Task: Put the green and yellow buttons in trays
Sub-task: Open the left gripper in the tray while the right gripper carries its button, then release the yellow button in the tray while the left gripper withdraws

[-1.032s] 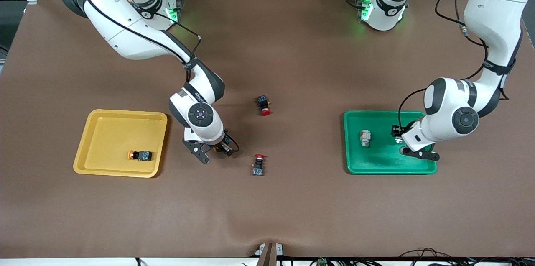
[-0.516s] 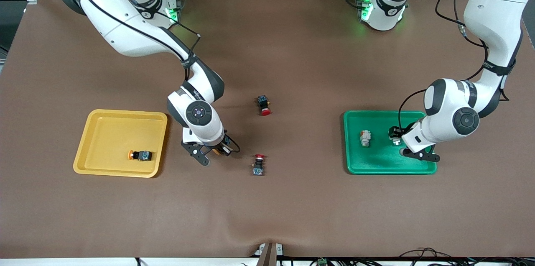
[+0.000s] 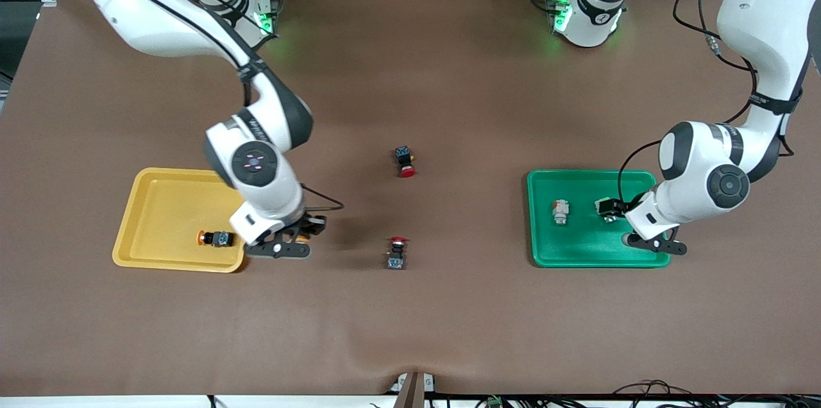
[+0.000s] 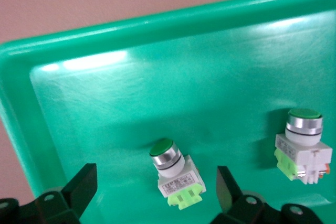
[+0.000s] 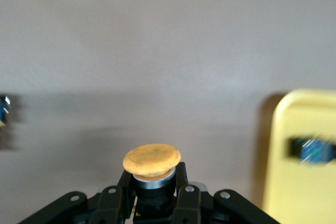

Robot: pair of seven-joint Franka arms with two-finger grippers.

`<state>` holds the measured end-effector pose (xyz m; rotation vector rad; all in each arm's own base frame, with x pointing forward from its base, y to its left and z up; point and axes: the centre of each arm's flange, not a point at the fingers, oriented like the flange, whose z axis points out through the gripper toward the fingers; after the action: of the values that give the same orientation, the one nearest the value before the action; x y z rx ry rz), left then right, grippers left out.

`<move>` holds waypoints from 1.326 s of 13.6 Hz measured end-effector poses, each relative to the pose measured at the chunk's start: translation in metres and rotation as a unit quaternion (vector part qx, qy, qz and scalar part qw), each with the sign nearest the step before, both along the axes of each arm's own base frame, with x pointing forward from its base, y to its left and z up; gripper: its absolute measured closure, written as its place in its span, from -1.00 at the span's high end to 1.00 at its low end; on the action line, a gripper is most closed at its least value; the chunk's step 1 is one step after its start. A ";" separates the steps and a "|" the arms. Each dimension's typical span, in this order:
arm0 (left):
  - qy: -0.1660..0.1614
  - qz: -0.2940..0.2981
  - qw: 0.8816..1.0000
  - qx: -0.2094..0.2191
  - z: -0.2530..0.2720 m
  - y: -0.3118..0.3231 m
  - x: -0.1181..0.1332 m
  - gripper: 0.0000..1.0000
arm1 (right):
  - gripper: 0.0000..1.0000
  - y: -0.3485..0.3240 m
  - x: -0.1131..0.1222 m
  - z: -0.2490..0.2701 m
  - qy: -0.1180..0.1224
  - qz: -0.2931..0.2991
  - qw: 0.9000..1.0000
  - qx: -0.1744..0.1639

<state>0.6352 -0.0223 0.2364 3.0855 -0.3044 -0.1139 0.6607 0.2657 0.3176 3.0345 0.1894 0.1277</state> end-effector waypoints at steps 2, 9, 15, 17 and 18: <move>-0.003 0.000 1.000 0.003 0.018 0.000 0.008 1.00 | -0.33 -0.026 0.005 0.002 0.024 0.088 0.996 -0.020; -0.007 -0.016 1.000 0.018 0.136 -0.023 0.027 1.00 | -0.33 -0.130 -0.003 -0.003 0.105 0.213 0.970 -0.057; -0.036 -0.036 0.998 0.022 0.217 -0.055 0.020 1.00 | 0.21 -0.198 -0.018 0.004 0.146 0.256 0.953 -0.067; -0.035 -0.034 0.999 0.022 0.239 -0.059 0.011 1.00 | 0.56 -0.205 -0.019 0.010 0.151 0.259 0.952 -0.069; -0.034 -0.031 0.999 0.018 0.249 -0.060 0.006 1.00 | 0.78 -0.204 -0.020 0.011 0.152 0.260 0.951 -0.069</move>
<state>0.6416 -0.0820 0.4854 3.1205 -0.4053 -0.0172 0.6408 0.0616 0.3286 2.7685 0.9739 -0.3057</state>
